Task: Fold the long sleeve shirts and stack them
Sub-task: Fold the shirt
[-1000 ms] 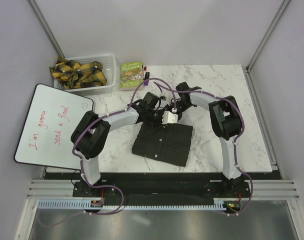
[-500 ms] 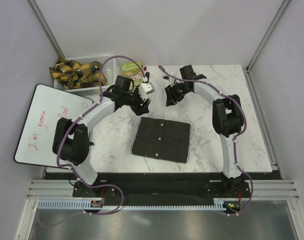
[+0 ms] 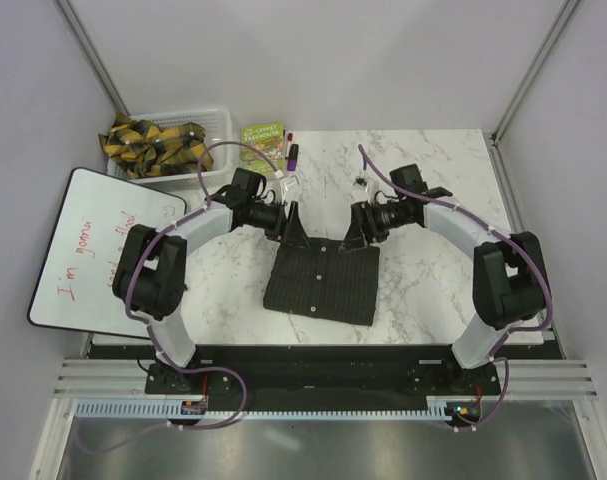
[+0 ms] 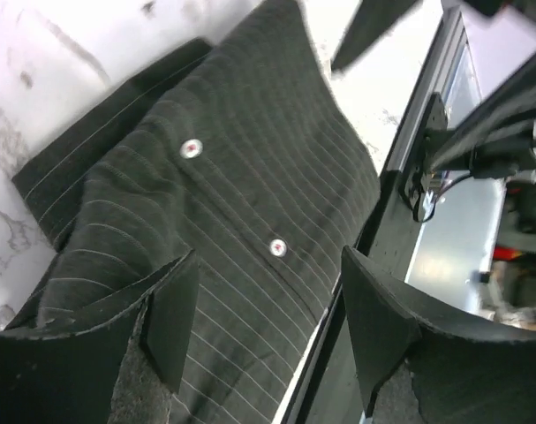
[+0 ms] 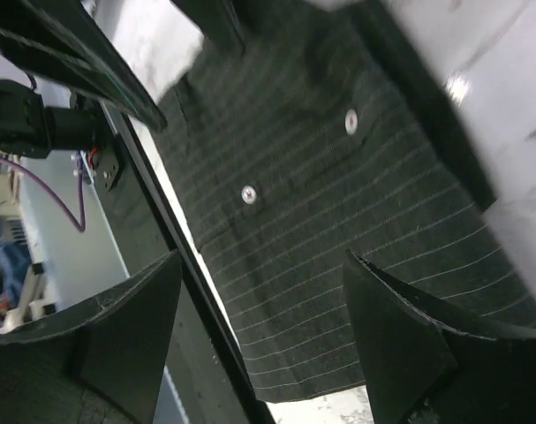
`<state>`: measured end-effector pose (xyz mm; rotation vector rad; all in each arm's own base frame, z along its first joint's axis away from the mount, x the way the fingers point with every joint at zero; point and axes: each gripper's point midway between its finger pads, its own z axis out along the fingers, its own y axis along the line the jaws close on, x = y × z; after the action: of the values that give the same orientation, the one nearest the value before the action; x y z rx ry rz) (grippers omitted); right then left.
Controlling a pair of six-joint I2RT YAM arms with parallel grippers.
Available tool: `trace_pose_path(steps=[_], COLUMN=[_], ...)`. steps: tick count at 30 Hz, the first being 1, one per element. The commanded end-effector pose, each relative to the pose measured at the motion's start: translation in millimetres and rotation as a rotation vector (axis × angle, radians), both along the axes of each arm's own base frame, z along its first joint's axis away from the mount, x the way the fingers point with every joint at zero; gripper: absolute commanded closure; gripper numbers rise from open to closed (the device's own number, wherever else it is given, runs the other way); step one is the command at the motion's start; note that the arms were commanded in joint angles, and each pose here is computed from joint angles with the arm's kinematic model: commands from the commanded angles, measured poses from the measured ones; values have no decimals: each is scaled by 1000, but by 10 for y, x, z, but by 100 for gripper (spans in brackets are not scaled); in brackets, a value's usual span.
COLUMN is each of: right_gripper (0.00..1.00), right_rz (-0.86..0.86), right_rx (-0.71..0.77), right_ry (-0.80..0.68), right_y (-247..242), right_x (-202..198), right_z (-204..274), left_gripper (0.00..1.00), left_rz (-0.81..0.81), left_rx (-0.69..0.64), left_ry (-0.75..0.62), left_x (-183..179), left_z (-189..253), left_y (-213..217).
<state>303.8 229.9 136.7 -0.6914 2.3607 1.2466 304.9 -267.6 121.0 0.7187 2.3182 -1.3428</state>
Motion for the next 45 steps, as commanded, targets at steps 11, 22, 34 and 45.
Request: trace_pose_path(steps=[11,22,34,45], right_gripper=[25,2,2,2], right_rz=[-97,-119,-55,-213], right_rx=[-178,200,214,111], right_ry=[34,-29,266,552], right_y=[-357,-25,357,-255], right_x=[1104,494,-377,-385], right_z=[-1141,487,-268,-1429], left_gripper=[37,19,1,1], left_rz=[189,148,146,414], left_rx=[16,-195,-186,7], left_ry=[119,93,392,608], left_x=[987,313,-639,-587], left_z=[-792,609,-151,-1279], left_y=[129,39,-631,140])
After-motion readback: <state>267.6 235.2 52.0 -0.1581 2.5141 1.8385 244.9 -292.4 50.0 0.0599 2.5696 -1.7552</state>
